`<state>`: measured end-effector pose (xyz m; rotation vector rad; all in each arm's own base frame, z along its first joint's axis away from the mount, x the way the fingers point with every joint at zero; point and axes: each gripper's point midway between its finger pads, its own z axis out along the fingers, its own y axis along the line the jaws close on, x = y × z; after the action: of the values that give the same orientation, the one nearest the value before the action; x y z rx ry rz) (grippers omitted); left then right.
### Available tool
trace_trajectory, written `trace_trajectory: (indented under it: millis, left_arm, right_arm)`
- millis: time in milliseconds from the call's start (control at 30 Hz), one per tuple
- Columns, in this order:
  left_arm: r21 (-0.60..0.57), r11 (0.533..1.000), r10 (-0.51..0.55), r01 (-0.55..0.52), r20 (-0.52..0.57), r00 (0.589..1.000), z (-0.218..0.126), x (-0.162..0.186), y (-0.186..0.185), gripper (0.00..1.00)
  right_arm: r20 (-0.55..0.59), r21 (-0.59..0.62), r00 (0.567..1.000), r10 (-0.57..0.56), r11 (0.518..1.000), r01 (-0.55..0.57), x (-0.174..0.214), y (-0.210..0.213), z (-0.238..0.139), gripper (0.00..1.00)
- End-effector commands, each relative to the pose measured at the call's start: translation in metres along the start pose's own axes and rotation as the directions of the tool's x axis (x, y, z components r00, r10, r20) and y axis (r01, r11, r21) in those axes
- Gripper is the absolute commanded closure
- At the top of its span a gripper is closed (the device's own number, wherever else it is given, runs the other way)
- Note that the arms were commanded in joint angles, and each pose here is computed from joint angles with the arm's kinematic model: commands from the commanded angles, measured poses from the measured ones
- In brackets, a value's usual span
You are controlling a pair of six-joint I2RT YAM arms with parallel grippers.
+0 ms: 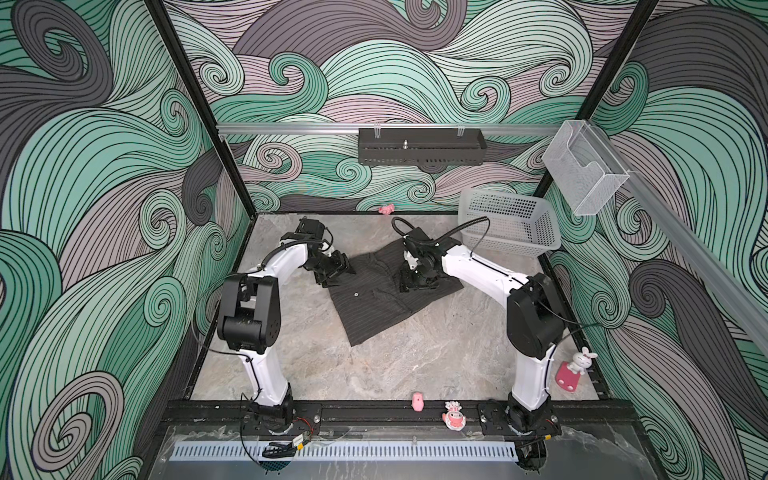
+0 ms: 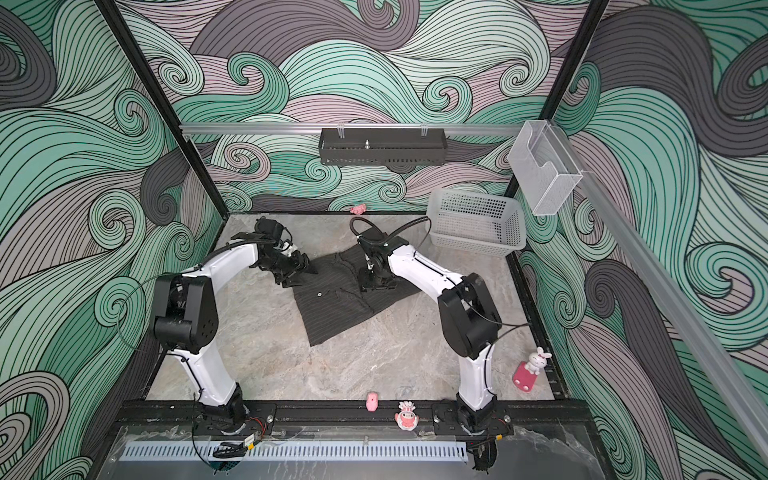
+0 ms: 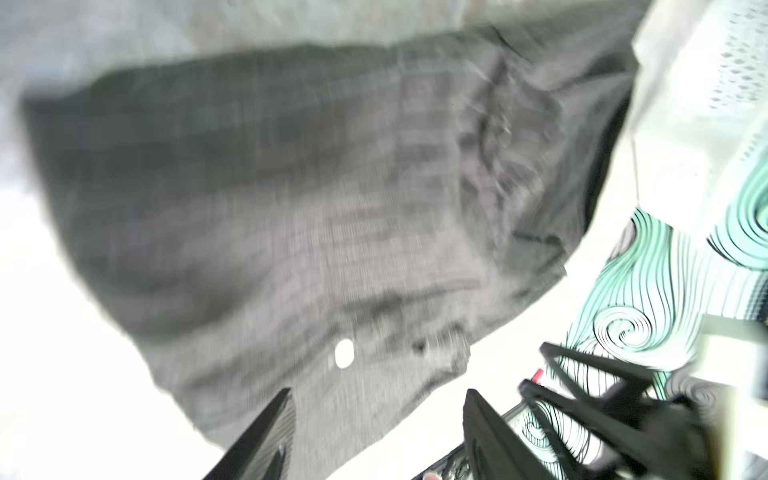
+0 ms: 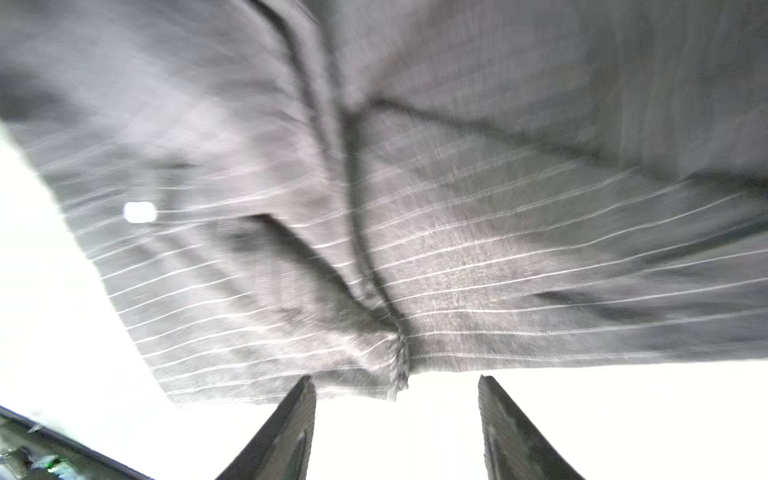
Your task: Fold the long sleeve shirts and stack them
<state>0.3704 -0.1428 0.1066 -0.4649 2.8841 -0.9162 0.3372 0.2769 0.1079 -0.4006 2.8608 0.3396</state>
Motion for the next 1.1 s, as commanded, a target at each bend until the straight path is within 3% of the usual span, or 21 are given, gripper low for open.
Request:
trace_trajectory:
  millis: [0, 167, 267, 433, 633, 833, 1067]
  left_arm:
    - [0.009, 1.000, -0.023, 0.024, -0.026, 0.999, -0.001, 0.020, 0.007, 0.33]
    - [0.068, 0.994, -0.090, 0.091, -0.018, 0.996, -0.010, 0.028, 0.017, 0.33]
    - [0.076, 0.992, -0.104, 0.104, 0.000, 0.995, -0.022, 0.029, 0.024, 0.33]
    - [0.080, 0.990, -0.116, 0.114, 0.018, 0.993, -0.036, 0.031, 0.033, 0.33]
    - [0.080, 0.989, -0.127, 0.126, 0.013, 0.992, -0.037, 0.034, 0.039, 0.33]
    - [0.081, 0.988, -0.129, 0.128, 0.007, 0.992, -0.034, 0.035, 0.042, 0.34]
    - [0.099, 0.985, -0.141, 0.139, 0.005, 0.990, -0.029, 0.032, 0.039, 0.35]
  right_arm:
    - [0.007, 0.116, 0.985, -0.175, 0.978, 0.173, 0.001, 0.012, 0.003, 0.33]
    - [-0.067, 0.232, 0.927, -0.370, 0.898, 0.375, 0.001, 0.039, 0.034, 0.30]
    - [-0.091, 0.274, 0.899, -0.429, 0.857, 0.436, -0.002, 0.050, 0.050, 0.28]
    - [-0.115, 0.331, 0.884, -0.453, 0.822, 0.464, -0.010, 0.051, 0.075, 0.26]
    - [-0.089, 0.463, 0.880, -0.466, 0.763, 0.451, -0.036, 0.032, 0.069, 0.26]
    - [-0.045, 0.493, 0.904, -0.425, 0.778, 0.390, -0.060, 0.009, 0.053, 0.27]
    - [-0.011, 0.366, 0.950, -0.312, 0.883, 0.294, -0.065, -0.007, 0.041, 0.34]
